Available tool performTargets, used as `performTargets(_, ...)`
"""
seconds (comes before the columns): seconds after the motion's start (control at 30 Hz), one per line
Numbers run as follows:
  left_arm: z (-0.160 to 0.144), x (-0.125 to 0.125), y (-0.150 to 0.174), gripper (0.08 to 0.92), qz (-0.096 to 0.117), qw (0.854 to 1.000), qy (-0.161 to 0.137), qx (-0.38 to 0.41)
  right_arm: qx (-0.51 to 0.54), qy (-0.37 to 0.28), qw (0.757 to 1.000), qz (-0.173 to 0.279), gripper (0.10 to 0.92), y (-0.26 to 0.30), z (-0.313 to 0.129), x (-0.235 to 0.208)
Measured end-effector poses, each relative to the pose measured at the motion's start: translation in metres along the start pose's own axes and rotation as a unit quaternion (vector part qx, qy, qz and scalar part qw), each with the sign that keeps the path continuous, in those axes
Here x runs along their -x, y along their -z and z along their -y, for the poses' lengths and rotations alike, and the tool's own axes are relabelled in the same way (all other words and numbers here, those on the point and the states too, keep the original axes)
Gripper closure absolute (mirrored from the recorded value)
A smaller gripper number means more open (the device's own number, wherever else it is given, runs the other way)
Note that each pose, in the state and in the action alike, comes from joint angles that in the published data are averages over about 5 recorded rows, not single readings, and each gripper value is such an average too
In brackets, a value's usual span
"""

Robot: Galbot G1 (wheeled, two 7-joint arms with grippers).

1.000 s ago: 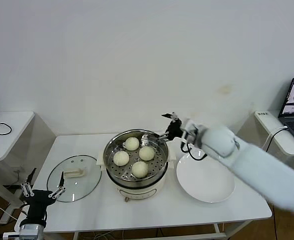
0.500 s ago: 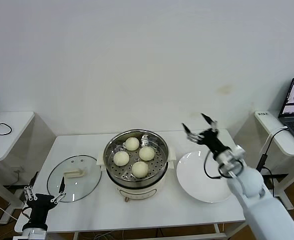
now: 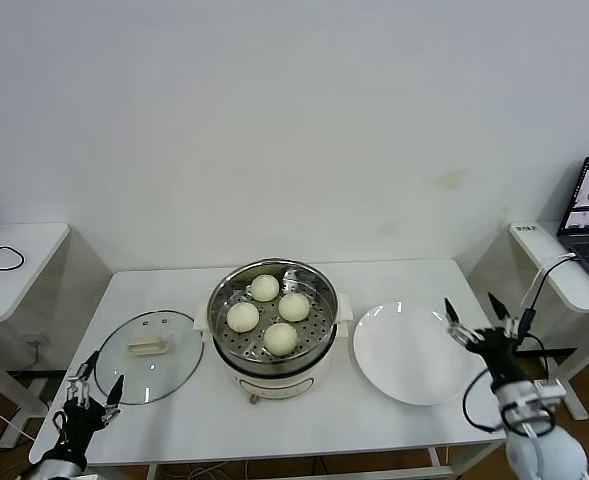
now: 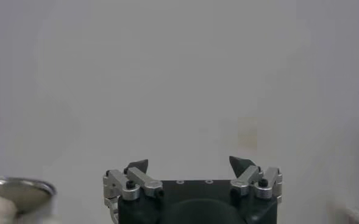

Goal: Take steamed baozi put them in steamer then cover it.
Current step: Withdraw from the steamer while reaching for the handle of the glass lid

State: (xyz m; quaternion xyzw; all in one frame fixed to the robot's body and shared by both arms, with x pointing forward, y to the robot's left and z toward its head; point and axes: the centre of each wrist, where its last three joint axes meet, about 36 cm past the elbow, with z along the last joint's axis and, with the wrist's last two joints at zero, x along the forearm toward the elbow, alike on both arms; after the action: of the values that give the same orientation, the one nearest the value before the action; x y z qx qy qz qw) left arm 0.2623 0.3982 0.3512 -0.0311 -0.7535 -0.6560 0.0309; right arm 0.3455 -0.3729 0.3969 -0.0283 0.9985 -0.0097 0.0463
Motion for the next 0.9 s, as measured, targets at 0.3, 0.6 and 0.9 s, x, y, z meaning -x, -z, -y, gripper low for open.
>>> performTargets(0.3, 0.018, 0.036, -0.023, 0.177, 0.016, 0.995, -0.035, 0.09, -0.001, -0.036, 0.999, -0.016, 0.199, -0.006, 0.005, -0.039)
performTargets(0.6, 0.022, 0.079, -0.038, 0.177, 0.022, 0.991, -0.046, 0.126, -0.003, -0.062, 0.998, -0.025, 0.199, -0.008, 0.006, -0.065)
performTargets(0.9, 0.029, 0.113, -0.04, 0.177, 0.026, 0.99, -0.052, 0.131, 0.0, -0.078, 0.996, -0.035, 0.199, -0.013, 0.004, -0.079)
